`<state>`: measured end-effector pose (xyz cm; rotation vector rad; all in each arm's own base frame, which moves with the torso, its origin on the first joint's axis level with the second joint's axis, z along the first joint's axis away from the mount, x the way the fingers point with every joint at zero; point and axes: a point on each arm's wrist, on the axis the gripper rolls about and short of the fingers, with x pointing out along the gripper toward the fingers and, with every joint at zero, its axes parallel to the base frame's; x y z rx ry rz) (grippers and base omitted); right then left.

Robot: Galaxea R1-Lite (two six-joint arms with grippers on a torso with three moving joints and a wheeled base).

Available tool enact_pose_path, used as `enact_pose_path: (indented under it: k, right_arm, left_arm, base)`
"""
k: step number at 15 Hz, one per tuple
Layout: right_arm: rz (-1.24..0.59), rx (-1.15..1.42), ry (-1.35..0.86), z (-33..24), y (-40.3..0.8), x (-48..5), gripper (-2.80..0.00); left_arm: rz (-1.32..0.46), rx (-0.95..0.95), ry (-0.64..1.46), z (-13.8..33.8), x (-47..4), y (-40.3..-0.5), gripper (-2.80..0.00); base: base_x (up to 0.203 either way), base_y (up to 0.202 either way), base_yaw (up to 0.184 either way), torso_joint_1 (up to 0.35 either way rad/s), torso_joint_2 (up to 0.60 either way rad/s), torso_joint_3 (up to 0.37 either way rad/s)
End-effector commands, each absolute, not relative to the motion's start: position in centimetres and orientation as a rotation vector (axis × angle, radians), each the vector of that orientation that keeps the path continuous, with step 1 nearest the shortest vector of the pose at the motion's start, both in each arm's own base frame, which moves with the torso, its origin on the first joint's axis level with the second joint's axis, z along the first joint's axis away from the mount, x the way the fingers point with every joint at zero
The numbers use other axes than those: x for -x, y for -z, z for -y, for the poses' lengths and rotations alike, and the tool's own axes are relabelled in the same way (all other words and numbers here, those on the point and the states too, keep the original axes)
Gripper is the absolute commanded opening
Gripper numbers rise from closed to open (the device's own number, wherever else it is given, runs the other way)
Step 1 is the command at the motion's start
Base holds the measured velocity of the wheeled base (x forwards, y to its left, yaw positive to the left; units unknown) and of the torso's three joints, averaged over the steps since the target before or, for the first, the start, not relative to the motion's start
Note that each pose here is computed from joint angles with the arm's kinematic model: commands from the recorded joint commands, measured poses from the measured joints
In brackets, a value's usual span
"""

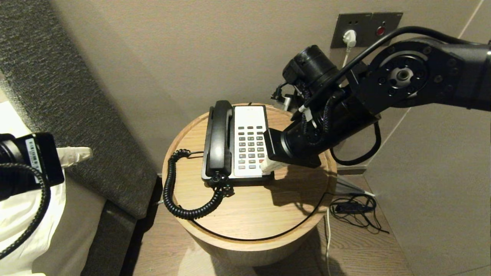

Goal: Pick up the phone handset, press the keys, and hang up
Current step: End the call using the dial pad

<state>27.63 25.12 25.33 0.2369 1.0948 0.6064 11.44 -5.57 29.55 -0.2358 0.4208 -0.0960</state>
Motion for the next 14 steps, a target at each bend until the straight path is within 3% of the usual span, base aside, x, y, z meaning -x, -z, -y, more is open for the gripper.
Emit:
enact_pose_path:
  k: [1,14]
  right_arm:
    - [-1.087,-0.233,-0.595,-25.21,-25.23,-27.74,-2.80]
    - [-1.048,-0.226,-0.580,-25.71,-24.72,-28.50,-2.80]
  left_arm:
    - [-0.423,0.237,0.091,5.60,-11.55,-29.46,-2.80]
    - [-0.443,0.227,0.086,5.53,-11.43,-28.71,-2.80]
  base:
    - [0.000,0.000,0.000,0.000,0.00,0.000]
    - [0.000,0.000,0.000,0.000,0.00,0.000]
